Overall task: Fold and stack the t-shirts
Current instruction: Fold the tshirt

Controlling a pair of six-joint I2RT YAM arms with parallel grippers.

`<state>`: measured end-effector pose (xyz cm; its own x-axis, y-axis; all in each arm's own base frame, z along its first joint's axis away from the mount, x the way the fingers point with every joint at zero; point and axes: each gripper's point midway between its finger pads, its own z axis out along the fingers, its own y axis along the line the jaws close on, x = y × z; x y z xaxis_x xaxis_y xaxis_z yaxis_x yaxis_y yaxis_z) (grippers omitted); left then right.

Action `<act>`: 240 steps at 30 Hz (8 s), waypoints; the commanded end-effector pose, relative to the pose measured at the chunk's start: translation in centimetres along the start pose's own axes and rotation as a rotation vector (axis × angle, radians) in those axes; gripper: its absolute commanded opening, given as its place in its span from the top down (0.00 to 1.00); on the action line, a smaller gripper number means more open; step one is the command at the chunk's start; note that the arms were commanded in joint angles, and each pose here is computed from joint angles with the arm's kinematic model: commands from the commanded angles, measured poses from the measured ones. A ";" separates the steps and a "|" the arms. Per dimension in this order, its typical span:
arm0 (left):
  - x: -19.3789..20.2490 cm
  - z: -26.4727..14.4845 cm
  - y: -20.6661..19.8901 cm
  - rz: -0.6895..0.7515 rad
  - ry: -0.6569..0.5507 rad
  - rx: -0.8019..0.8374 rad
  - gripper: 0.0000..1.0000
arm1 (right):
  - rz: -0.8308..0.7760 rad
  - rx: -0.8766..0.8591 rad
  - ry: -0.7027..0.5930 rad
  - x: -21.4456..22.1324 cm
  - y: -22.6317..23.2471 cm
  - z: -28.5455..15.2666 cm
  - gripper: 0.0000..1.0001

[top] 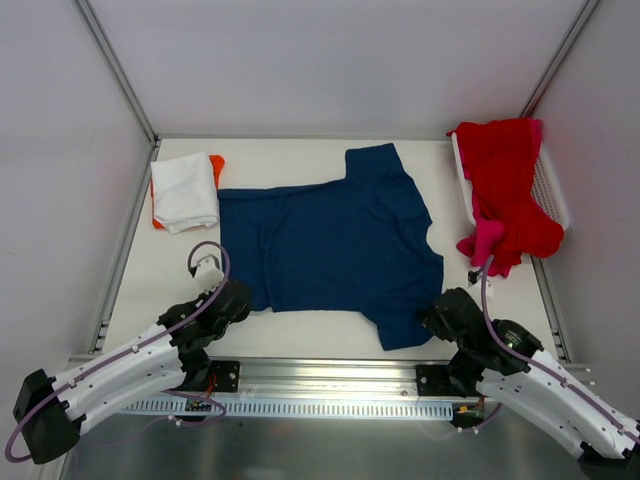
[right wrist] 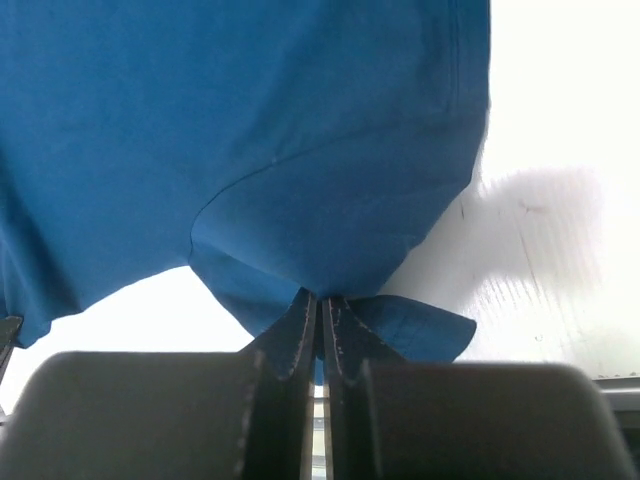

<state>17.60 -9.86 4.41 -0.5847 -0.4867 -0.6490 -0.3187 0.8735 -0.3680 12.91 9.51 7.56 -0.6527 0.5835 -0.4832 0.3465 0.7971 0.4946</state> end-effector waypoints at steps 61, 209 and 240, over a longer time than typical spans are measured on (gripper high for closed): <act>-11.2 3.9 -0.1 0.098 -0.170 -0.230 1.00 | -0.367 0.164 -0.218 -15.5 16.5 10.1 1.00; -8.2 8.9 4.4 0.061 0.139 -0.395 1.00 | 0.008 0.035 0.088 -11.2 3.1 17.2 0.99; -17.2 -2.1 -0.8 -0.052 -0.176 -0.131 0.01 | -0.051 0.090 -0.317 -20.3 5.4 2.0 0.00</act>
<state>26.47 -1.88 15.88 -0.4250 -0.5281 -0.7351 -0.4786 0.8204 -0.3127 28.72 2.58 14.68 -0.4655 0.5800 -0.6685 0.4115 0.8106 0.4167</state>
